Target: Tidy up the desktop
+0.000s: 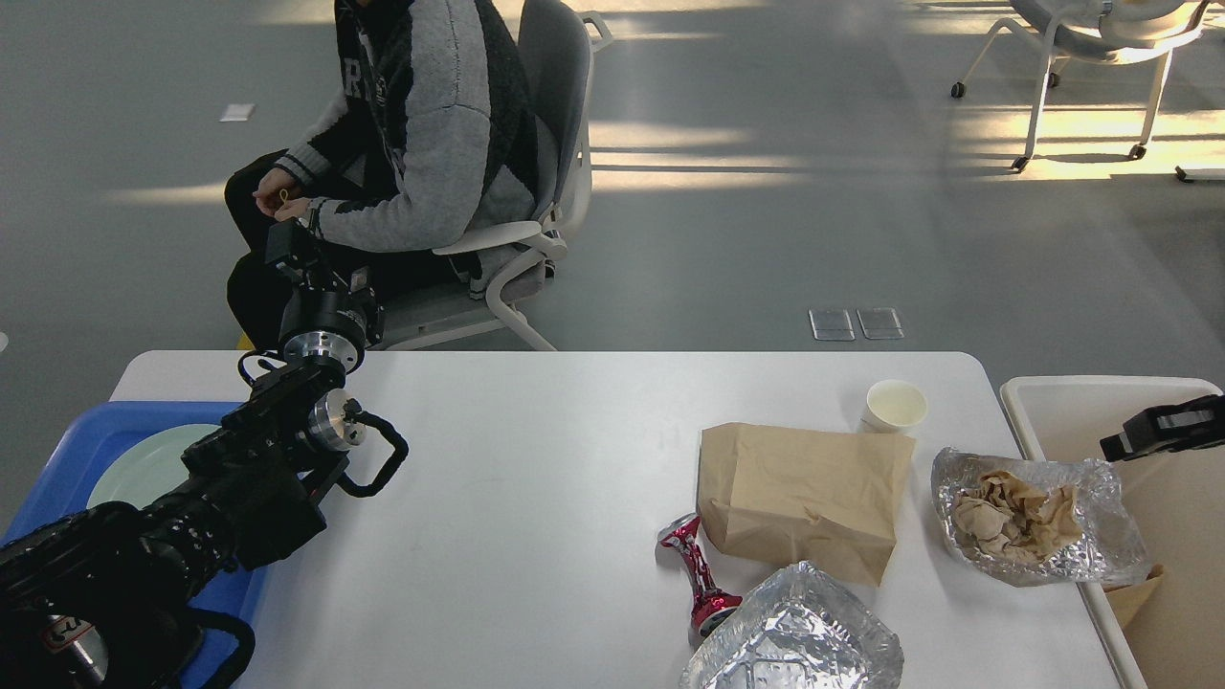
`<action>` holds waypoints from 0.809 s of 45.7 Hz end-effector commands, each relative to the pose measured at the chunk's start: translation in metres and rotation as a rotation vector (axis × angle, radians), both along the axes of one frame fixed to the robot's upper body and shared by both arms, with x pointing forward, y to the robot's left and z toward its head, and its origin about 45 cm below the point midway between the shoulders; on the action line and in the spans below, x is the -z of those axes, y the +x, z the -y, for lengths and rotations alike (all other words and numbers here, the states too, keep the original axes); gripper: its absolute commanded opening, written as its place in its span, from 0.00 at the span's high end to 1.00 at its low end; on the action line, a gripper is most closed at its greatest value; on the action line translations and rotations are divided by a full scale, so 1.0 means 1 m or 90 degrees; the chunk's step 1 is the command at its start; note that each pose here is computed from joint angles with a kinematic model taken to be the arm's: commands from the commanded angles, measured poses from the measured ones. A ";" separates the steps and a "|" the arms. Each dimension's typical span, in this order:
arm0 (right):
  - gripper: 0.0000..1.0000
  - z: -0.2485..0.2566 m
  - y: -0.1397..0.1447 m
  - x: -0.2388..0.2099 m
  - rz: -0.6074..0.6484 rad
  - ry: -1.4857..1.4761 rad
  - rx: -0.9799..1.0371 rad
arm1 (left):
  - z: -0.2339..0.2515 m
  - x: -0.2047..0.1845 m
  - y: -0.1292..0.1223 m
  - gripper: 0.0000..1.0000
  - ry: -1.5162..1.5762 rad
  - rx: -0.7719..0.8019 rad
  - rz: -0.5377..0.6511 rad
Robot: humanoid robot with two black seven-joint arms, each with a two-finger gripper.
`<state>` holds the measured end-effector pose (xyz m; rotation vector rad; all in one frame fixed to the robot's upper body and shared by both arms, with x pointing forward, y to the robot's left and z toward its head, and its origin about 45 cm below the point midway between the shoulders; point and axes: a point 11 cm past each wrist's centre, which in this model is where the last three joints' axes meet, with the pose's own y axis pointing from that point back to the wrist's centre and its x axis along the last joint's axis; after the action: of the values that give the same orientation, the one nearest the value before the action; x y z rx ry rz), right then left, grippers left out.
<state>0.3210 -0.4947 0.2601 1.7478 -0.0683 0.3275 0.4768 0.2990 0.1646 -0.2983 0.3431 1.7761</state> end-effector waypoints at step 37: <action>0.00 -0.015 0.023 0.001 0.231 0.095 -0.026 | 0.000 0.000 0.000 0.04 0.000 0.000 0.001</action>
<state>0.3227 -0.4890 0.2174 1.8135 -0.2694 0.6109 0.4768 0.2991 0.1647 -0.2994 0.3420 1.7765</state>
